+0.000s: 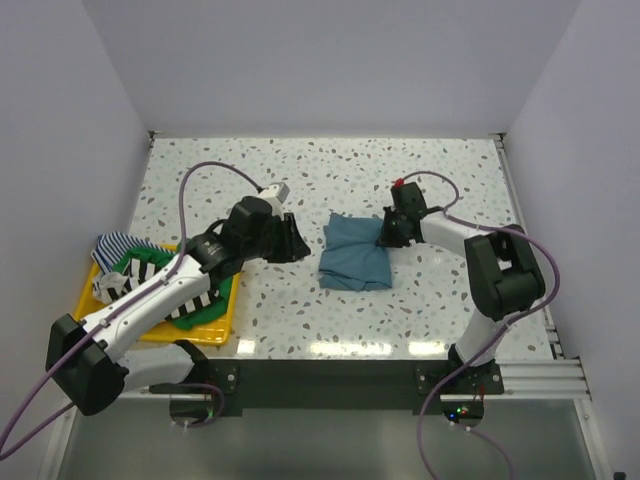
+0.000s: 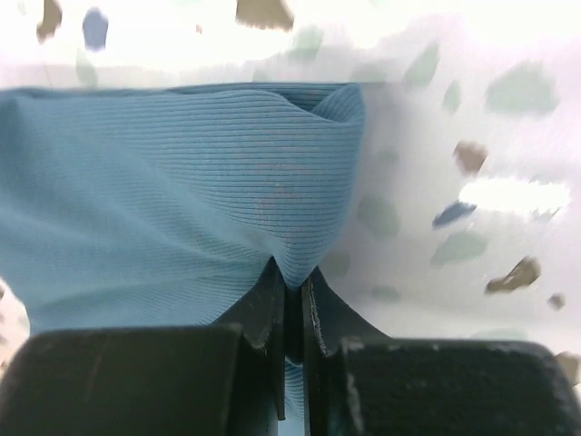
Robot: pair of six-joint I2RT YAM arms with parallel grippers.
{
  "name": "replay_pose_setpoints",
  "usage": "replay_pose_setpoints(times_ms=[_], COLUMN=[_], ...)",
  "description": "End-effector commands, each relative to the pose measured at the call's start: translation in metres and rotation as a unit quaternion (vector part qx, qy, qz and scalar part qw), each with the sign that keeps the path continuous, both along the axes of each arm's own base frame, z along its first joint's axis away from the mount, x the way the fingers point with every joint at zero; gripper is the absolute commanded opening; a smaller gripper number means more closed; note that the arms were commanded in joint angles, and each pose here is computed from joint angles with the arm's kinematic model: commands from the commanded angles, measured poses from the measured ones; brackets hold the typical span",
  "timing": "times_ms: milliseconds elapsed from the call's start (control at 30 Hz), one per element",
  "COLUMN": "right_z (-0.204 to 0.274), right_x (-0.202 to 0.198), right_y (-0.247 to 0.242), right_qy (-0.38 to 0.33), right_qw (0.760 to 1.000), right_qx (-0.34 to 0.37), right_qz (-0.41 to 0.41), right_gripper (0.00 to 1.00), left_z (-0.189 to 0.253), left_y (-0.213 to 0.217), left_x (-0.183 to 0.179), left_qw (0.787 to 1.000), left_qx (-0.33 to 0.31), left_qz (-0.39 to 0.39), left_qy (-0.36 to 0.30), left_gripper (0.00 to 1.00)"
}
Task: Fold and stack the tank tops
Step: Neatly place the folded tank top to the corner
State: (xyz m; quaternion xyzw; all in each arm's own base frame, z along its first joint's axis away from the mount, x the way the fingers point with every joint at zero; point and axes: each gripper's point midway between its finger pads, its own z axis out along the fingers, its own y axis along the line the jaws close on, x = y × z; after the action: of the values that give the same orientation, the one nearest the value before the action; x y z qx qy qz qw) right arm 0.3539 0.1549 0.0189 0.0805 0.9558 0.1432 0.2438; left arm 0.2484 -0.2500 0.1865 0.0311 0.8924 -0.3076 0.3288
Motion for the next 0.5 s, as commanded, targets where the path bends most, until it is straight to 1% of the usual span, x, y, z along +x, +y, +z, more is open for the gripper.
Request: replay_pose_setpoints(times_ms=[0,33,67,100,133,167,233,267,300,333,367,400,433,467], right_z=[-0.001,0.002,0.015,0.012,0.016,0.029,0.022,0.038,0.041,0.029,0.045,0.044,0.029,0.042], right_x=[0.021,0.029,0.046,0.051,0.060,0.080,0.094,0.116,0.123,0.131,0.152,0.160,0.166,0.186], right_y=[-0.034,-0.043,-0.047,-0.052,-0.068,-0.074,-0.100,-0.107,-0.116,-0.130,-0.138,-0.145,-0.157,-0.168], right_qy=[0.007,0.004,-0.015,-0.008,-0.009,-0.027,-0.007,-0.031,-0.031,-0.018,-0.042,-0.043,-0.028,-0.048], right_qw=[0.996,0.994,0.993,0.993,0.992,0.991,0.989,0.988,0.987,0.986,0.983,0.981,0.979,0.974], right_qx=[-0.094,-0.107,-0.113,-0.121,-0.128,-0.132,-0.141,-0.145,-0.152,-0.162,-0.177,-0.188,-0.200,-0.221], right_qz=[0.004,-0.002,0.001,0.001,-0.015,-0.019,-0.037,-0.036,-0.038,-0.042,-0.036,-0.033,-0.034,-0.032], right_gripper=[0.00,0.00,0.00,0.00,0.00,0.00,0.00,0.00,0.00,0.00,0.00,0.00,0.00,0.00], left_z=[0.011,0.011,0.015,0.015,0.017,0.018,0.017,0.017,0.016,0.016,0.016,0.017,0.015,0.016], left_y=[0.009,0.012,0.014,0.016,0.017,0.018,0.020,0.021,0.022,0.023,0.023,0.024,0.025,0.025], left_x=[-0.001,0.001,0.002,0.003,0.004,0.005,0.006,0.006,0.006,0.007,0.009,0.009,0.010,0.011], left_qw=[0.999,0.999,0.999,0.999,0.999,0.998,0.998,0.998,0.998,0.997,0.997,0.997,0.996,0.996], left_qx=[0.014,0.020,0.021,0.026,0.030,0.032,0.038,0.041,0.043,0.046,0.049,0.052,0.057,0.060], left_qz=[-0.011,-0.011,-0.009,-0.009,-0.009,-0.009,-0.012,-0.012,-0.013,-0.016,-0.016,-0.018,-0.021,-0.022], left_qy=[-0.026,-0.031,-0.037,-0.038,-0.044,-0.048,-0.050,-0.052,-0.051,-0.057,-0.057,-0.058,-0.061,-0.062], left_gripper=[0.38,0.38,0.39,0.39,0.39,0.39,0.39,0.39,0.39,0.39,0.39,0.39,0.39,0.40])
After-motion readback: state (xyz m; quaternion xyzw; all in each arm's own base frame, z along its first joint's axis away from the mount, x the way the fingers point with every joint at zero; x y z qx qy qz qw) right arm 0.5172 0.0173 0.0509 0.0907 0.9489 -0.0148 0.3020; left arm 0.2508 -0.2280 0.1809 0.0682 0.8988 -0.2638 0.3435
